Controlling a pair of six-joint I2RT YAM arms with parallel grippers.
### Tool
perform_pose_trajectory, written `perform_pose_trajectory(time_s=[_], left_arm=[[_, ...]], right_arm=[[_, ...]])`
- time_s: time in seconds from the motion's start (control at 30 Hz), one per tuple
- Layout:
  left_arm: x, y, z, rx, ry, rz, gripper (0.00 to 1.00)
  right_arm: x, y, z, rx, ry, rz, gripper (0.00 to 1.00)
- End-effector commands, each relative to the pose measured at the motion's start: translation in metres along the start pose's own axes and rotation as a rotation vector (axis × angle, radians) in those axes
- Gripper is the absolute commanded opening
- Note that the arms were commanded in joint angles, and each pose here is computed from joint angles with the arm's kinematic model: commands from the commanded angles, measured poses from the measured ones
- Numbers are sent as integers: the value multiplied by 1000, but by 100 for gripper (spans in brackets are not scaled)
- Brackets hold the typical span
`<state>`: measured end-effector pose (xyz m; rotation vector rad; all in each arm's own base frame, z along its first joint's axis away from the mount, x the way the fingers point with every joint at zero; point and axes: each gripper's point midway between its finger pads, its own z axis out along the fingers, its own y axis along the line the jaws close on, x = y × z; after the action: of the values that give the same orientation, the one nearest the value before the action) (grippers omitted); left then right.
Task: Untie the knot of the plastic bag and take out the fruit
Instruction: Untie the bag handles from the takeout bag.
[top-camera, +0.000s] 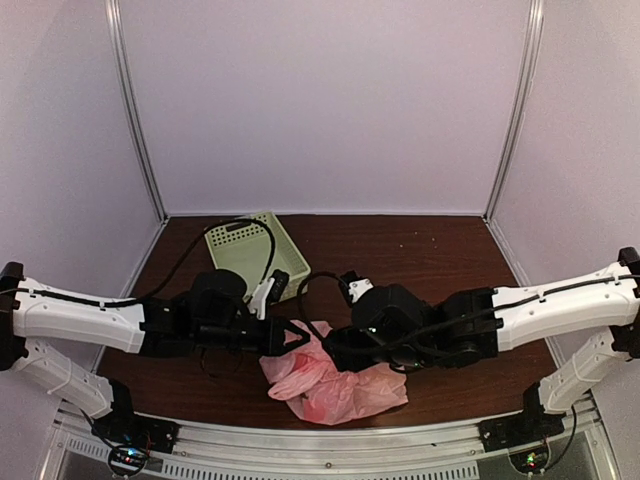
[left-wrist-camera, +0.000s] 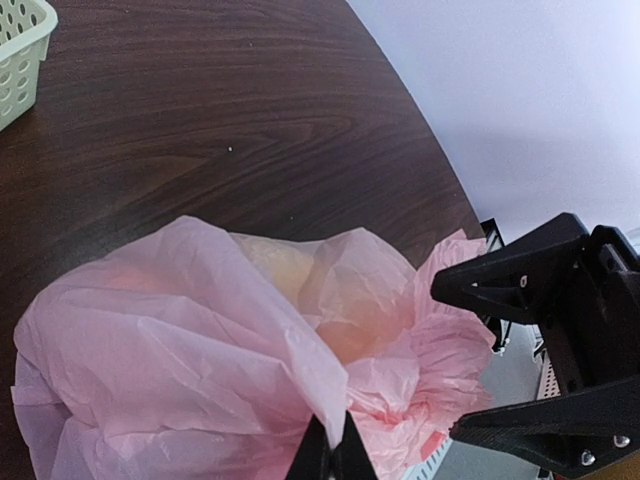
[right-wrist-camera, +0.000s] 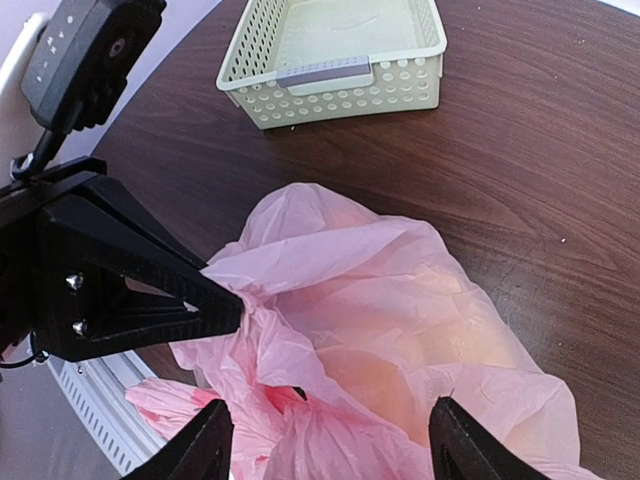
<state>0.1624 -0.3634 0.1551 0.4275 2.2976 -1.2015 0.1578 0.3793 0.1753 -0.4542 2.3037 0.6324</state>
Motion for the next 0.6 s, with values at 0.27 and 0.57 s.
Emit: perform_pose_trajectory(time_s=[0.27, 0.57], left_arm=[[-13, -11, -2, 32, -34, 14, 0], [-13, -11, -3, 30, -38, 11, 0]], right_arm=[[17, -6, 7, 16, 67, -13, 50], [26, -8, 14, 34, 95, -23, 43]])
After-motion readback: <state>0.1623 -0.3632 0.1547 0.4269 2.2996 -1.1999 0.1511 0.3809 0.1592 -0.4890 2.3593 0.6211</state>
